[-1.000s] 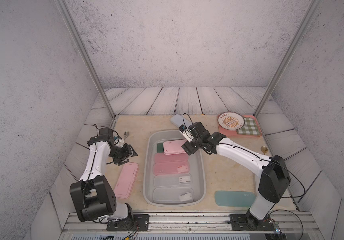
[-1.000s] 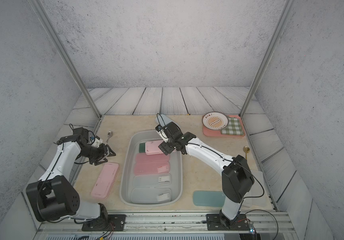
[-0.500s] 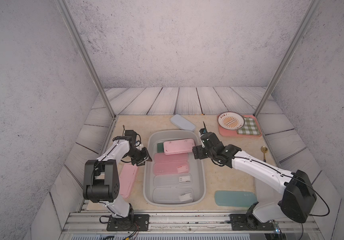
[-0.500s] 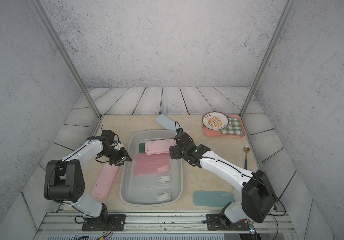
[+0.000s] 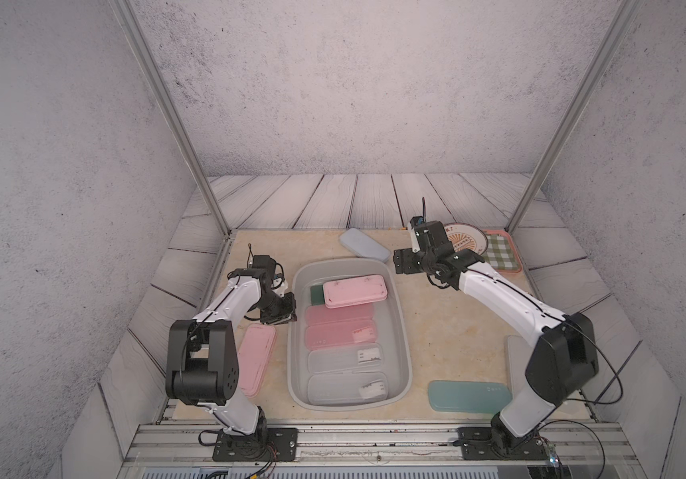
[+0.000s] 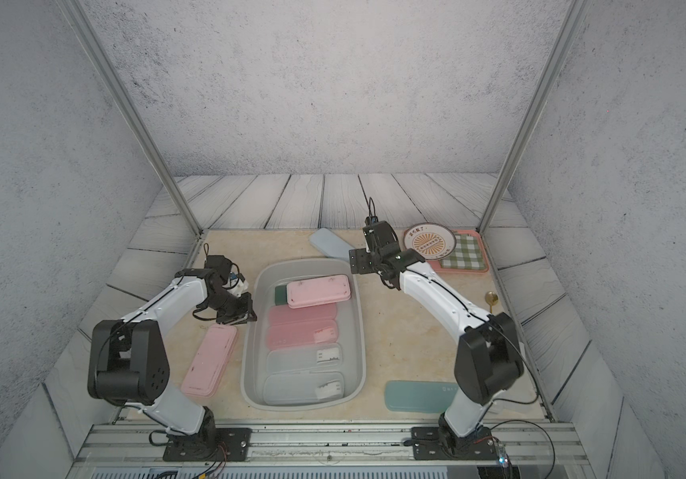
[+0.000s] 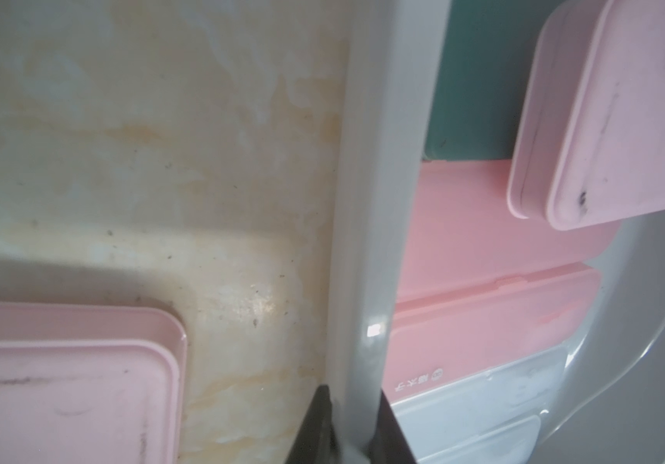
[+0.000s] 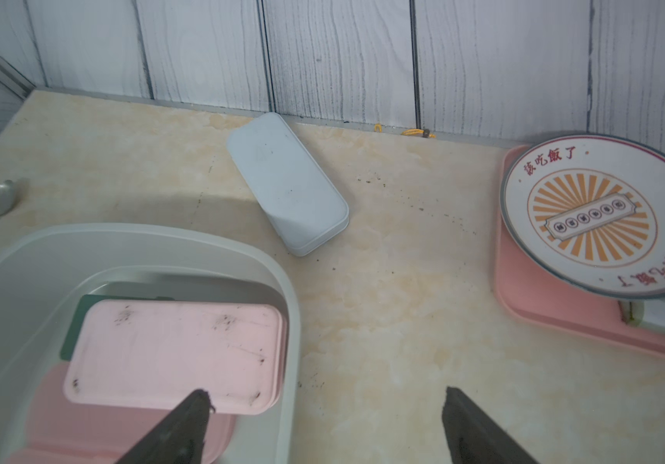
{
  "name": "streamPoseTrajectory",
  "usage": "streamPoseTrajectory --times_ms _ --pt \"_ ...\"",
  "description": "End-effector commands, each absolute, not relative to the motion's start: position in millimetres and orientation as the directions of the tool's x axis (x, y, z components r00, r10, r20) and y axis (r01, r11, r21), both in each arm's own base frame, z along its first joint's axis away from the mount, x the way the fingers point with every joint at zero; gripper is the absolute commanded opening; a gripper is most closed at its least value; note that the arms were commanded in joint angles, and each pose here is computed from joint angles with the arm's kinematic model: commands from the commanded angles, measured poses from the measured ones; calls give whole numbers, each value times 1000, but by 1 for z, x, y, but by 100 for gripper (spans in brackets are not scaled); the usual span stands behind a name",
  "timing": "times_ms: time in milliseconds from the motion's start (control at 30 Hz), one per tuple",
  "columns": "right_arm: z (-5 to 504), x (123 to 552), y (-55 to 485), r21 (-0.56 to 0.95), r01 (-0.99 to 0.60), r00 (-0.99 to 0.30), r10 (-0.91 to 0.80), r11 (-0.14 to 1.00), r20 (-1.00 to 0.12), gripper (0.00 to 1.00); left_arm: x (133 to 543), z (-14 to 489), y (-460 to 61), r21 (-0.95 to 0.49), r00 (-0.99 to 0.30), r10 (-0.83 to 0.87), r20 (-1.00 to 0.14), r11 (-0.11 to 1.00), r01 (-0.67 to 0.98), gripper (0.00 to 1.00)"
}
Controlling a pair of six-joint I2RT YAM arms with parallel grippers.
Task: Put the pencil case into the storage box
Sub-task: Adjust the storage box at the center of the board, then move the pencil case to the center of the board.
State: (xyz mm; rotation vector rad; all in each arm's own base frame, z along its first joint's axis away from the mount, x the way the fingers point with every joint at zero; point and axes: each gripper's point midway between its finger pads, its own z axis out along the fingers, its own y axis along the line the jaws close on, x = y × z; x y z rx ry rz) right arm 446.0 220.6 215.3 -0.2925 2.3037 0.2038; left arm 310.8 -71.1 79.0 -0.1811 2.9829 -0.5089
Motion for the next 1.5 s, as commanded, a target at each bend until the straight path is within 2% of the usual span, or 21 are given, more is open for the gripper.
streamPoseTrajectory --times_ms 0,100,200,400,533,567,600,633,733,767,800,867,967,1167,1233,1367,1467 --pt "180 471 232 -20 -373 -716 -301 928 -630 92 297 68 -42 -213 -991 -135 -19 969 -128 1" --pt "156 496 247 -10 -398 -772 -341 917 -536 91 295 63 -30 -184 -994 -98 39 977 -104 0" --pt "127 519 261 -4 -412 -792 -359 911 -494 91 294 64 -26 -160 -997 -47 58 986 -56 0" --pt "92 554 286 79 -404 -785 -301 911 -542 91 298 68 -12 -80 -998 39 42 996 36 3" --pt "73 568 288 211 -273 -832 -120 939 -542 89 299 65 -8 -47 -995 88 51 995 86 7" --pt "69 570 288 258 -235 -845 -65 937 -530 87 301 66 -6 -36 -995 90 45 995 88 12" --pt "67 572 288 292 -215 -851 -32 932 -523 87 304 68 -6 -37 -995 91 39 995 90 22" --pt "66 573 293 328 -218 -852 -15 919 -523 87 308 74 -8 -45 -995 98 26 994 96 37" --pt "71 570 300 386 -231 -845 12 893 -534 87 324 102 -11 -53 -993 111 -40 992 113 72" --pt "75 568 301 386 -252 -839 -1 887 -544 87 332 114 -11 -50 -991 113 -78 992 117 82" --pt "79 566 302 376 -279 -830 -25 884 -557 87 340 125 -12 -54 -987 115 -114 991 121 88" --pt "82 563 294 297 -324 -810 -100 898 -578 89 358 147 -12 -47 -977 102 -188 993 113 90" --pt "77 564 276 194 -309 -808 -150 931 -569 91 395 164 -16 -68 -954 63 -292 994 86 90" --pt "75 560 280 393 -195 -853 42 898 -520 90 489 158 -51 -256 -917 -44 -396 965 64 86" --pt "77 562 277 406 -164 -845 85 899 -529 88 521 153 -65 -303 -896 -82 -437 951 60 85" --pt "88 574 254 250 -160 -799 23 955 -601 88 570 145 -101 -391 -865 -108 -491 914 108 84" --pt "88 578 238 179 -139 -800 -4 974 -599 90 597 126 -125 -437 -857 -131 -498 892 118 84"
